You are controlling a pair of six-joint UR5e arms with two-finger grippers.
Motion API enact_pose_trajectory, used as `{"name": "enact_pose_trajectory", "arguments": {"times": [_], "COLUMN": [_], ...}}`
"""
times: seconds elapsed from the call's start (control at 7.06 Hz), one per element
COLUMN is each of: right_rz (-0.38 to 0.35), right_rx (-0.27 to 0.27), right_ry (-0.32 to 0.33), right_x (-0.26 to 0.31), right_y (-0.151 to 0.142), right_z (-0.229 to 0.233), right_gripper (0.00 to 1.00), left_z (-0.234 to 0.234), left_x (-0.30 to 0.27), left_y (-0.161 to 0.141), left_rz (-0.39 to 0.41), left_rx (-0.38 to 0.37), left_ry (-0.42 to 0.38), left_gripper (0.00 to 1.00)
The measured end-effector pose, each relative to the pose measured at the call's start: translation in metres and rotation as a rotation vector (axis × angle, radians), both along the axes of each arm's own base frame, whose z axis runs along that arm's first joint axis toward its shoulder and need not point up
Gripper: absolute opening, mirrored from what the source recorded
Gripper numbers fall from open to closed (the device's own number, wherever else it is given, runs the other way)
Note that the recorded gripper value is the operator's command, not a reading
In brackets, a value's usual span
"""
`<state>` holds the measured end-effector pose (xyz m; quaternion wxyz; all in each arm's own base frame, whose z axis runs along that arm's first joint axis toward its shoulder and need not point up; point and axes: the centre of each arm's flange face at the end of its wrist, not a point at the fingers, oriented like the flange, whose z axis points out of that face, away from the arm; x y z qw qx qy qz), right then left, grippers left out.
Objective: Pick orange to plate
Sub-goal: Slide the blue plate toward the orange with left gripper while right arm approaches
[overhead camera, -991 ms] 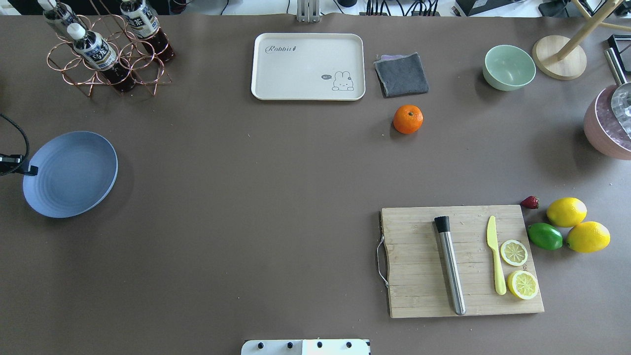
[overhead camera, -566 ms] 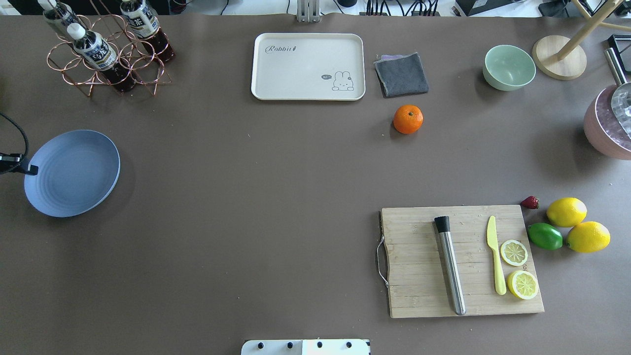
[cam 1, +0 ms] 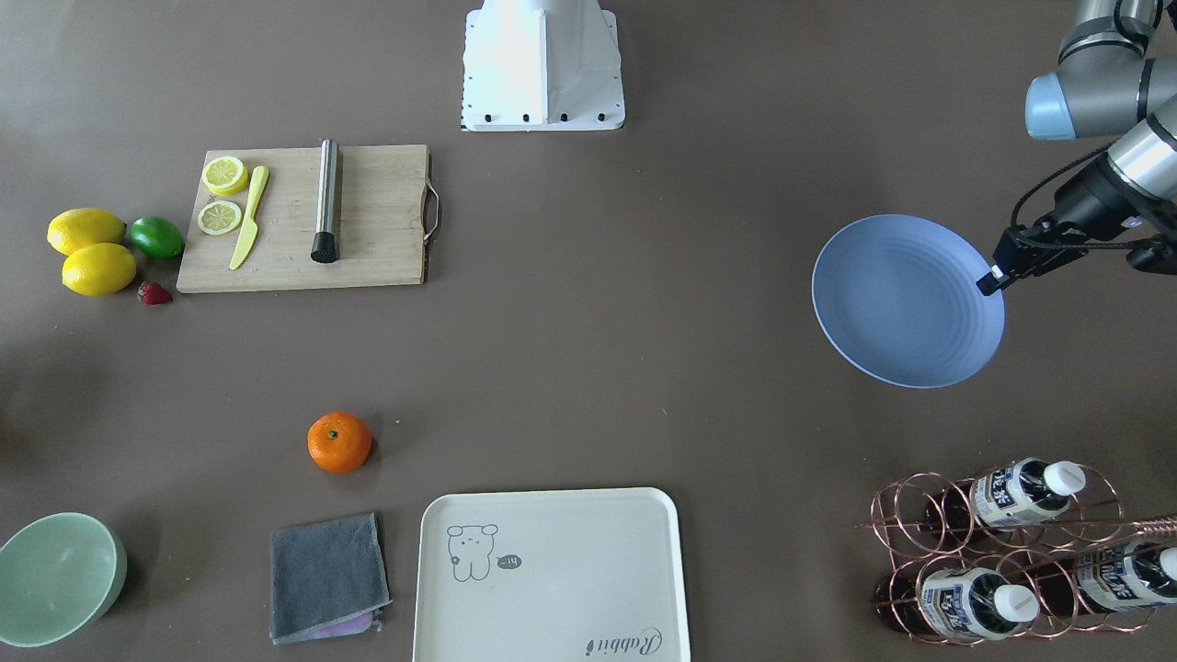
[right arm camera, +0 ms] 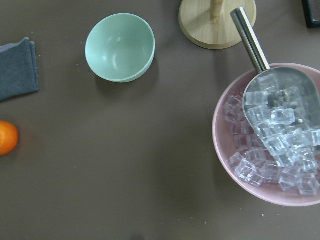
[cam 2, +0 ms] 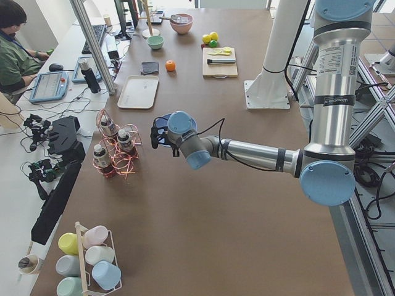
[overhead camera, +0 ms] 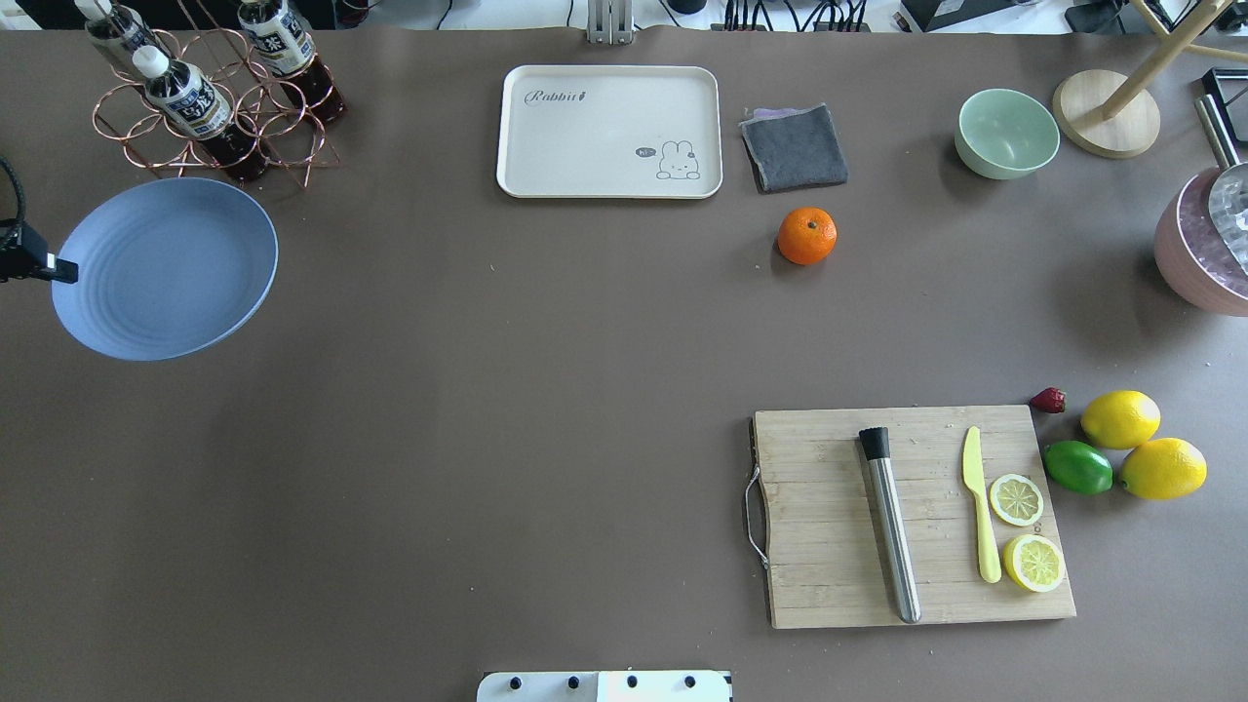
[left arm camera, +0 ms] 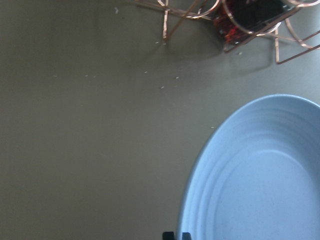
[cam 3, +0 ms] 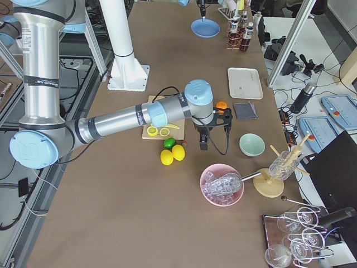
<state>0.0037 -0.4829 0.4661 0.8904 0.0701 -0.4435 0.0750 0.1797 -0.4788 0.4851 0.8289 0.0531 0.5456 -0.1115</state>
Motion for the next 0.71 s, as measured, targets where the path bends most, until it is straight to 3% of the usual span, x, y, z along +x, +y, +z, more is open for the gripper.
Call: {"name": "enact_pose_trajectory", "arguments": {"times": [0.42, 0.71], "right_rz": [-0.005, 0.016], "right_rx": [-0.016, -0.056], "right_ry": [0.000, 0.003], "right_x": [-0.128, -0.211], "right_y": [-0.036, -0.056], "right_z": [-0.093, -0.134], "right_gripper": [1.00, 1.00], "left_z": [-0.104, -0.183], "left_x": [0.122, 0.204], "left_y": [0.007, 0.023], "left_rz": [-0.039, -0.072], "left_rx": [-0.061, -0.085], "left_ry": [0.076, 0.094], "left_gripper": [0.00, 0.00]}}
